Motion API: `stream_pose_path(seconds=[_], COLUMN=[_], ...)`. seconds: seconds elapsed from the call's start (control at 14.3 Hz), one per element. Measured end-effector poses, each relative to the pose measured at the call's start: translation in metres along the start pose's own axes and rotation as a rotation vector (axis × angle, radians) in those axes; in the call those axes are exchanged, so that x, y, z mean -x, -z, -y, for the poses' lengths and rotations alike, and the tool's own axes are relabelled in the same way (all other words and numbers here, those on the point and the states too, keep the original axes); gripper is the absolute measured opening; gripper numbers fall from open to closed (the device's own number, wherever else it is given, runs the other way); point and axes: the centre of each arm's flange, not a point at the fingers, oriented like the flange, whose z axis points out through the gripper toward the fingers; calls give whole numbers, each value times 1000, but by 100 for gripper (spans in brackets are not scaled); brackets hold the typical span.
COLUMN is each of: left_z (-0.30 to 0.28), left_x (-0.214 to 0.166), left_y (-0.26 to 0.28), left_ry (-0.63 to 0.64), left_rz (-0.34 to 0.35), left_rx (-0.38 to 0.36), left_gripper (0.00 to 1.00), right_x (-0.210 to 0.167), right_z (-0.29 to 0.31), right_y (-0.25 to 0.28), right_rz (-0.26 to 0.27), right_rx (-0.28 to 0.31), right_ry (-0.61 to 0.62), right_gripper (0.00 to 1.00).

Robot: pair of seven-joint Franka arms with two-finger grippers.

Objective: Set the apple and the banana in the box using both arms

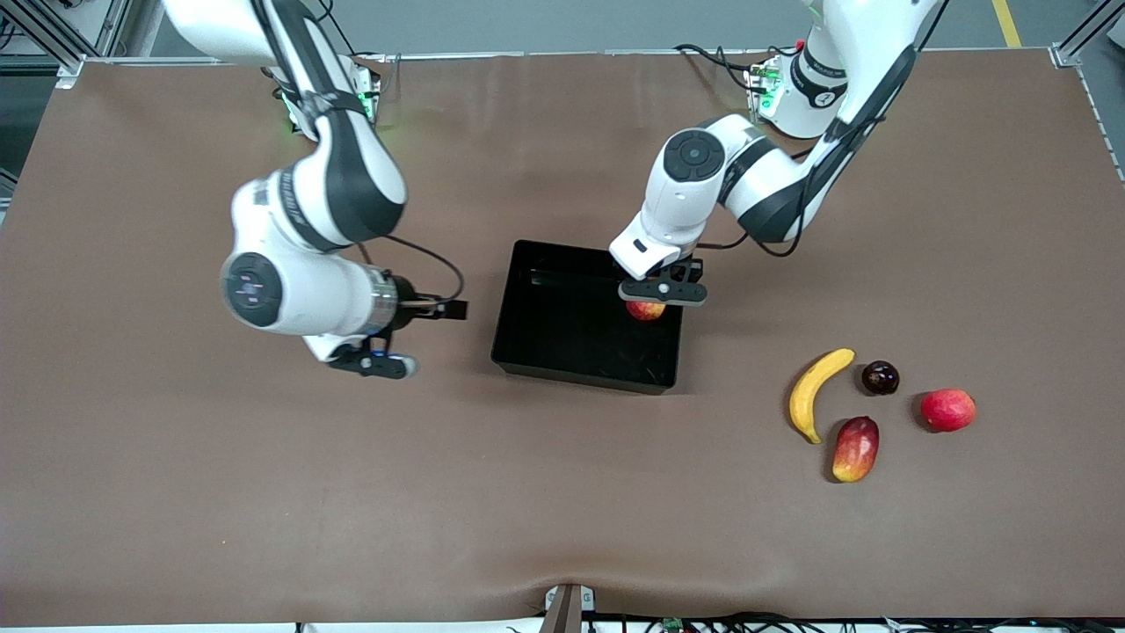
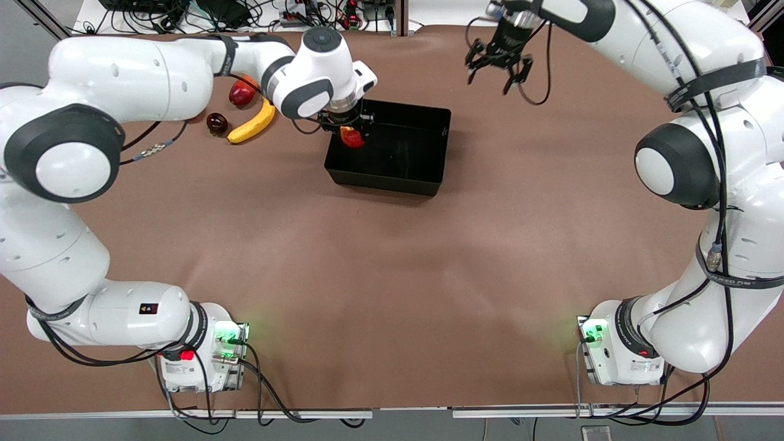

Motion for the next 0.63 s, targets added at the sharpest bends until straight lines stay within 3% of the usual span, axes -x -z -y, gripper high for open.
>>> stream_pose_path(seconds=[0.21, 0.63], left_z=[-4, -17], left_x=[1, 13], left_y=[-27, -58], left_ry=[-32, -52], left_rz=[6, 47], left_rx=[27, 42], left_gripper=[68, 68], right_x=[-2, -16], right_z=[-18, -91], right_y=[47, 118], right_rz=[-34, -42], right_rx=[96, 126], right_ry=[0, -114], right_gripper=[100, 100])
